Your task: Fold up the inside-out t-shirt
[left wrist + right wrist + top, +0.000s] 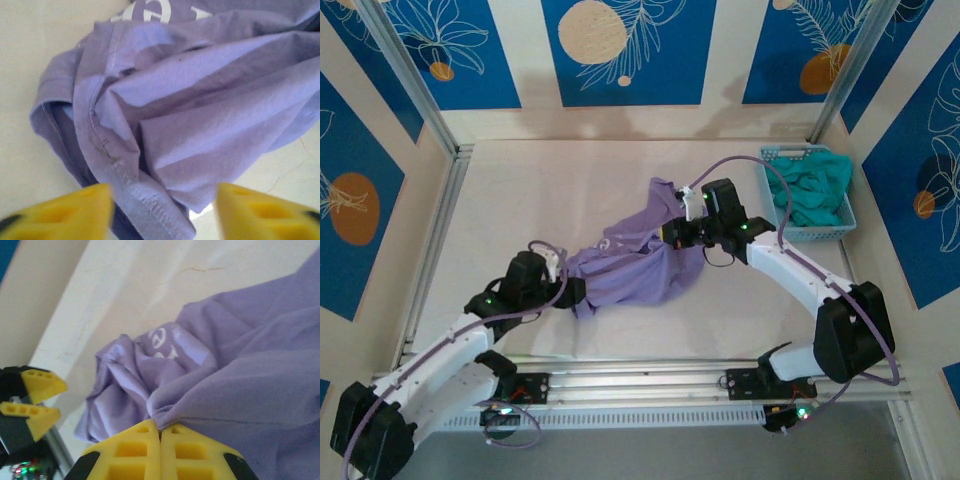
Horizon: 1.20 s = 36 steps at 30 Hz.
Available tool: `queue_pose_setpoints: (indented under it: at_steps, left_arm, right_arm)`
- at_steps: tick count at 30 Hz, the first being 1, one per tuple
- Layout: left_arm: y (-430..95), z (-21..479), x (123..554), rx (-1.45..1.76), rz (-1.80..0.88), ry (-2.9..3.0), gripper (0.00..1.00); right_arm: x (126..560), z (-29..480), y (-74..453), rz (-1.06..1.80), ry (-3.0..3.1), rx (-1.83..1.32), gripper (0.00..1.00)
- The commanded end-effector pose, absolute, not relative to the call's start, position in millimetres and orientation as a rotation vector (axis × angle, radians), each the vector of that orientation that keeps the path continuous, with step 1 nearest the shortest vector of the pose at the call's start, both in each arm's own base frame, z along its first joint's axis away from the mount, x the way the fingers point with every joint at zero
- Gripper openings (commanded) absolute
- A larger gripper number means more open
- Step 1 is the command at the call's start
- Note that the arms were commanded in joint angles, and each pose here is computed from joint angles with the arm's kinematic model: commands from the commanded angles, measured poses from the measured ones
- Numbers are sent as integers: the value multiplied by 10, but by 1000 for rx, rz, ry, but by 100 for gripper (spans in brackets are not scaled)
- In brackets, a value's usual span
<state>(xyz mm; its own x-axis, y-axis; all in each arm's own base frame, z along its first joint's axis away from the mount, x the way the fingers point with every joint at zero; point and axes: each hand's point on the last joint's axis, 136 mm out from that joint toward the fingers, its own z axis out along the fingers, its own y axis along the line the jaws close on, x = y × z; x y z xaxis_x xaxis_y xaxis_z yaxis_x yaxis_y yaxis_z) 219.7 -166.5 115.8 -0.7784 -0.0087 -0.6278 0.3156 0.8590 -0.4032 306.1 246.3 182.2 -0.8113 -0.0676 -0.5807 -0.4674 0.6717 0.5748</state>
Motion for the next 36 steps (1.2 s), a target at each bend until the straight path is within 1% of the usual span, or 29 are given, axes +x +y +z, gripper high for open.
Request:
queue_pose_setpoints:
  at_steps: [1, 5, 7, 10, 16, 23, 29, 32, 36]
  left_arm:
    - [-2092, 1793, 2385, 428, -694, 2146, 73]
    - [-2580, 1774, 2437, 641, -701, 2126, 74]
    - [-2732, 1704, 2514, 692, -687, 2134, 74]
    - [-2684, 1605, 2790, 591, -574, 2185, 73]
    - [-2795, 1574, 3057, 544, -676, 2194, 70]
    - [-3101, 1445, 3106, 669, -777, 2215, 69]
    - [-3227, 1338, 3198, 720, -781, 2240, 69]
    - [-3190, 1316, 3197, 708, -765, 2253, 69]
    - [-3004, 1278, 3150, 670, -728, 2276, 71]
  right_arm:
    - [2924, 2113, 2701, 1224, 2292, -451, 0]
    - [2880, 2168, 2752, 1285, 2280, -436, 0]
    - [2871, 2167, 2734, 1275, 2279, -439, 0]
    - [2842, 2055, 2647, 1198, 2319, -439, 0]
    - [2722, 1866, 2481, 1099, 2344, -465, 0]
    - [2700, 1798, 2407, 1088, 2348, -456, 0]
    - [2712, 1789, 2381, 1082, 2350, -447, 0]
    - [2749, 1782, 2322, 1061, 2359, -417, 0]
    - [2793, 1783, 2277, 1054, 2364, -388, 0]
